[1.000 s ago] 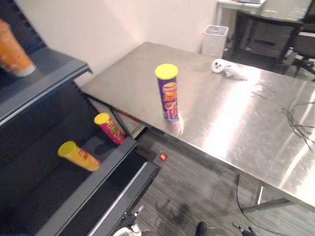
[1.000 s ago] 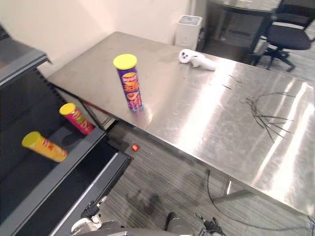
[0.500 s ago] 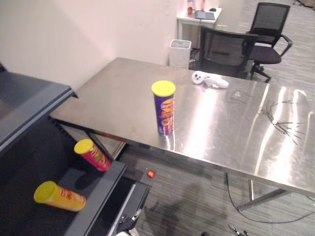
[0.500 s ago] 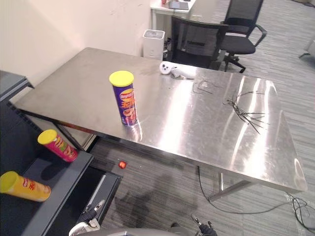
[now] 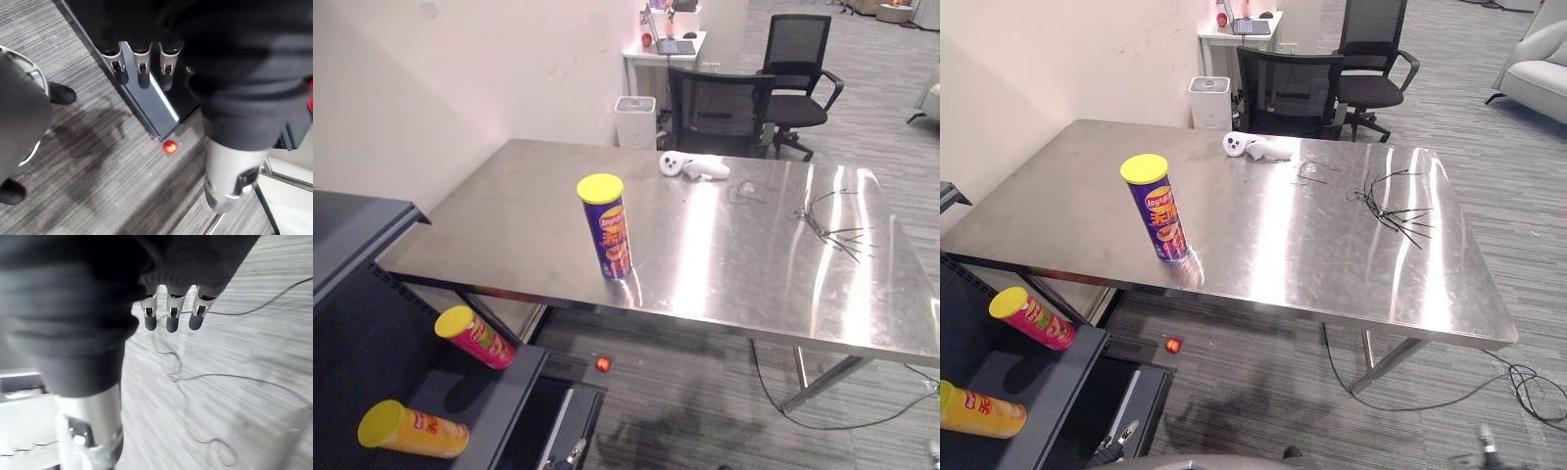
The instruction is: Put the gum and the chips on the shelf.
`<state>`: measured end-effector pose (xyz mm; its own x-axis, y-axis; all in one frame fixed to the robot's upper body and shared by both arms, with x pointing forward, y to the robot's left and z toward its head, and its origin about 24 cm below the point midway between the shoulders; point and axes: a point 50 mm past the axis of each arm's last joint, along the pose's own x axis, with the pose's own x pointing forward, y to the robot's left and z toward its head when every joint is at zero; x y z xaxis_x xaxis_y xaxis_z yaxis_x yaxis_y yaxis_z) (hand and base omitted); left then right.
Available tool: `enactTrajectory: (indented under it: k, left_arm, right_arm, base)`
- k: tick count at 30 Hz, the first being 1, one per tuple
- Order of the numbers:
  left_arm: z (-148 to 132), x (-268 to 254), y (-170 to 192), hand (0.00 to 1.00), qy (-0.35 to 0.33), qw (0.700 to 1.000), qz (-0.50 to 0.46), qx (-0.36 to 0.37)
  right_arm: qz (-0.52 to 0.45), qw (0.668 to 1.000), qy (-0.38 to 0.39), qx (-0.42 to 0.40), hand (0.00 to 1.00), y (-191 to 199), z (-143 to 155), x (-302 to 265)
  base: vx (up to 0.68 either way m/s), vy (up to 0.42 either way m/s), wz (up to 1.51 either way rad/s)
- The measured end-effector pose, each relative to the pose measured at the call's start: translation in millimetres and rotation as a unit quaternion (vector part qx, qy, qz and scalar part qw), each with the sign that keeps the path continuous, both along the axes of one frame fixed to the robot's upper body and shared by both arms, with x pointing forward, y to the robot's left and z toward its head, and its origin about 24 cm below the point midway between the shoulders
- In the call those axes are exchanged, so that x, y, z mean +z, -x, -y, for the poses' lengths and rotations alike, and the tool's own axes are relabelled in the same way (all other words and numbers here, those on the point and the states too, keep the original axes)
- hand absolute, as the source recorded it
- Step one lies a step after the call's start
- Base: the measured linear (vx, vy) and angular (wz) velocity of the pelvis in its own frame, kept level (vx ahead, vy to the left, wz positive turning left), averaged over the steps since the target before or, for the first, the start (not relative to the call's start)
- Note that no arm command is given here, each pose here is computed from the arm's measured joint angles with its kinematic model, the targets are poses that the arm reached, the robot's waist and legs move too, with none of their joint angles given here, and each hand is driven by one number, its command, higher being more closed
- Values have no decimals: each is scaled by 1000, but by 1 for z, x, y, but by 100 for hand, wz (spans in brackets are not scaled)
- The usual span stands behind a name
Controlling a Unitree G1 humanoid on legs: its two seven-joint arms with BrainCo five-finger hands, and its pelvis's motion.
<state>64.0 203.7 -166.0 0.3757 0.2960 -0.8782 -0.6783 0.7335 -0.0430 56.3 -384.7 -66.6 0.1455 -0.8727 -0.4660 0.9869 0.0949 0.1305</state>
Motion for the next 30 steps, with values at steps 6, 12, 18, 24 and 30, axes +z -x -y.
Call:
enactTrajectory:
  k: [6, 12, 18, 24, 30]
  left_arm:
    - [0, 5, -11, 0, -17, 999, 16, -38]
    - [3, 5, -12, 0, -25, 996, 12, -79]
    - [2, 2, -5, 0, -26, 992, -12, -123]
    - [-5, 3, -6, 0, -37, 986, -14, -165]
    - [-4, 4, -8, 0, -40, 983, -12, -180]
  right_arm:
    - [109, 942, 317, -5, 0, -42, 23, 148]
    - [119, 870, 475, 51, 0, -75, -2, 218]
    - [159, 771, 545, 289, 0, -150, -54, 249]
    - [149, 724, 504, 448, 0, -195, -82, 229]
    - [198, 698, 437, 532, 0, -219, -115, 214]
  base:
    - [-12, -30, -9]
    - [-3, -26, 2]
    - [-3, -33, 22]
    - [-2, -23, 28]
    - [-19, 8, 20]
